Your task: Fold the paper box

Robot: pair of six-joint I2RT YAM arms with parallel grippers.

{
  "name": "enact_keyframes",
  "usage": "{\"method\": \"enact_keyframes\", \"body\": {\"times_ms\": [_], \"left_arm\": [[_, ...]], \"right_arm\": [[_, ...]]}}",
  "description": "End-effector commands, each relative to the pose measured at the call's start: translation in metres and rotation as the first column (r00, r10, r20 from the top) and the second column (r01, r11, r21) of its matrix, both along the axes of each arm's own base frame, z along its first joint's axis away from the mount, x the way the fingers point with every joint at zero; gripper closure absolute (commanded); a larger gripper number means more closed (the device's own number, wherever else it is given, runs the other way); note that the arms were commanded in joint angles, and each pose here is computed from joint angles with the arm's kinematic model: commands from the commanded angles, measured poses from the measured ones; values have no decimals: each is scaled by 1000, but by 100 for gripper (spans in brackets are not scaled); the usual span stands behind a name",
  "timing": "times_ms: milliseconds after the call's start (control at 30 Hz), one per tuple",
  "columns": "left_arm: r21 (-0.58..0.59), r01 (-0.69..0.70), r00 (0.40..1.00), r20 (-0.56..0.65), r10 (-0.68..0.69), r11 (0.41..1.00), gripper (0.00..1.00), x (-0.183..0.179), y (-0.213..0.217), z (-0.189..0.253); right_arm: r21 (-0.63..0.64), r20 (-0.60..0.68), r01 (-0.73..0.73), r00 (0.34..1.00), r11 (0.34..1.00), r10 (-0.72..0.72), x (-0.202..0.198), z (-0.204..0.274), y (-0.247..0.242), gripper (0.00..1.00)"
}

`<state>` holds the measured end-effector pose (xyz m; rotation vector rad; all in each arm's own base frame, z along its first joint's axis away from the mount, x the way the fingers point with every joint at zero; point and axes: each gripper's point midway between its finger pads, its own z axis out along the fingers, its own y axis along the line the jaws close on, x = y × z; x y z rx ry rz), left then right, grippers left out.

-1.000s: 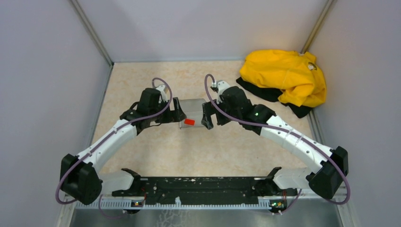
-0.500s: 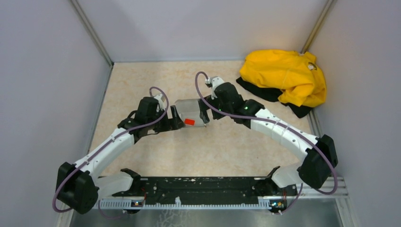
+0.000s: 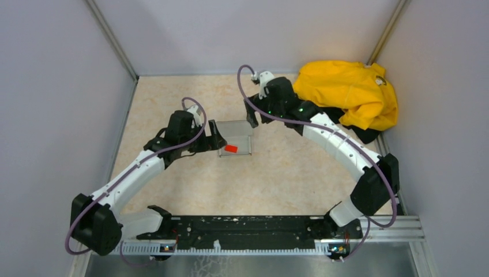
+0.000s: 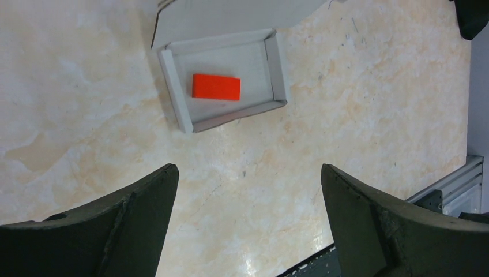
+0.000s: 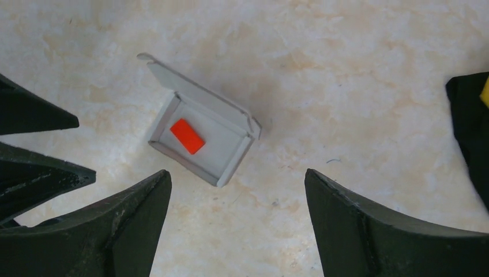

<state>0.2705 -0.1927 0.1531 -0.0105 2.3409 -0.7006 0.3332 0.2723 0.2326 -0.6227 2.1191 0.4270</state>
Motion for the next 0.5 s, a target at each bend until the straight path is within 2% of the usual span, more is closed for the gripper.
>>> {"method": "enact_keyframes", "body": {"times_ms": [0,167,267,467], "left_arm": [[30,26,994,108,-29,999,1,26,-7,25],[148,-15,985,170,-11,989,1,46,7,18],[224,-77,977,212,28,972,2,65,18,15],[317,-79,955,296,-19,945,16,88,22,17]], "right_arm": [[56,37,-27,999,998,25,33,34,-23,20],[3,101,-114,988,994,113,42,24,-30,26],[-27,86,-155,984,988,157,51,10,-22,31],[-105,68,-226,970,968,234,63,-16,-16,44]]}}
